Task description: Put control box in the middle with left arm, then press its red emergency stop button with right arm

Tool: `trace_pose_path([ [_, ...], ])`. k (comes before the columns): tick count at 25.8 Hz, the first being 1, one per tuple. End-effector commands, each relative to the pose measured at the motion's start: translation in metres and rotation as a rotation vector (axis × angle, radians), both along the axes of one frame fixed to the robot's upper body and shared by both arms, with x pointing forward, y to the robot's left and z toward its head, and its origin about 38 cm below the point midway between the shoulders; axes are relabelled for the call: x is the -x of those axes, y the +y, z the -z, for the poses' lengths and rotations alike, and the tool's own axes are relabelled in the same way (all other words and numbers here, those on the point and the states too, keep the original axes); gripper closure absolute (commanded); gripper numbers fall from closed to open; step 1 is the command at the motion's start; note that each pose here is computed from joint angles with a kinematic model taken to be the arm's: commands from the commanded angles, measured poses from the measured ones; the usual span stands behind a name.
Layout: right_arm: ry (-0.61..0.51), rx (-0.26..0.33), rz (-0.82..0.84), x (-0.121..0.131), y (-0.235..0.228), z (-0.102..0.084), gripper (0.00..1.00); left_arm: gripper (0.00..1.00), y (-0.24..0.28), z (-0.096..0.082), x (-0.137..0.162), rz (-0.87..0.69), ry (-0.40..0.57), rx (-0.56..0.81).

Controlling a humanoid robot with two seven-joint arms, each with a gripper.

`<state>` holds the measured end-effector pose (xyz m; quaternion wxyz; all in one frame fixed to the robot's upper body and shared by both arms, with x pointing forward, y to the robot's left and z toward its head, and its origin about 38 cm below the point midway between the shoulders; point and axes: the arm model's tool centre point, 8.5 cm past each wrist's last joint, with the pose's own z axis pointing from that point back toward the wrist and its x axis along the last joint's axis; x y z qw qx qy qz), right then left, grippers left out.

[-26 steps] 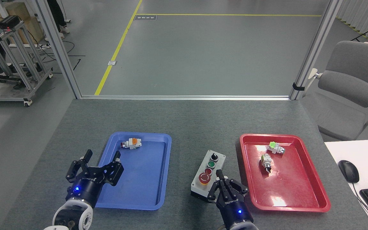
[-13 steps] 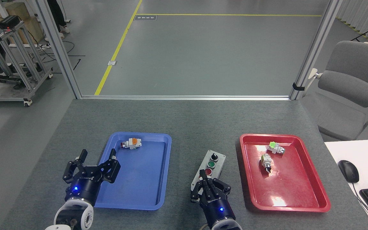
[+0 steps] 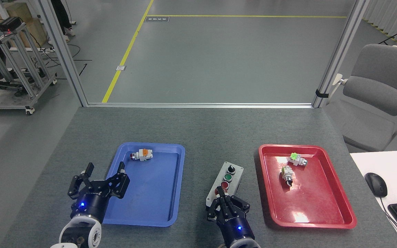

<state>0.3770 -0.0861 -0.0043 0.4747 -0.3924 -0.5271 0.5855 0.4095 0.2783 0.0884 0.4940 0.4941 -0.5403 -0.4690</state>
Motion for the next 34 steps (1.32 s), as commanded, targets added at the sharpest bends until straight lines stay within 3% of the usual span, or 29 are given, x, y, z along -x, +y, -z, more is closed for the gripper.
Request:
trace_pose_path([
  [1, 0.029, 0.006, 0.001, 0.002, -0.002, 0.005, 1.00, 0.01, 0.004, 0.002, 0.002, -0.008, 0.004, 0.000],
  [6, 0.032, 0.010, 0.008, 0.004, -0.005, 0.007, 1.00, 0.01, 0.005, 0.007, 0.003, -0.011, 0.013, 0.003],
  [11, 0.010, 0.000, 0.016, 0.005, -0.005, 0.002, 1.00, 0.01, -0.008, 0.028, 0.020, -0.009, 0.018, 0.041],
  [15, -0.068, -0.025, 0.049, -0.002, -0.011, -0.025, 1.00, 0.01, -0.019, 0.041, 0.022, -0.006, 0.065, 0.077],
  [20, -0.137, -0.020, 0.126, -0.010, -0.046, -0.048, 1.00, 0.01, -0.021, 0.042, 0.022, -0.006, 0.076, 0.082],
  [21, -0.139, -0.018, 0.147, -0.010, -0.055, -0.048, 0.97, 0.01, -0.021, 0.042, 0.022, -0.006, 0.076, 0.084],
  [25, -0.139, -0.004, 0.236, -0.002, -0.098, -0.043, 0.40, 0.01, -0.020, 0.043, 0.022, -0.008, 0.075, 0.084],
  [27, -0.161, 0.005, 0.255, 0.003, -0.117, -0.044, 0.01, 0.01, -0.020, 0.043, 0.022, -0.008, 0.074, 0.084],
  [34, -0.233, 0.049, 0.296, 0.021, -0.168, -0.051, 0.01, 0.01, -0.019, 0.043, 0.022, -0.010, 0.074, 0.084],
])
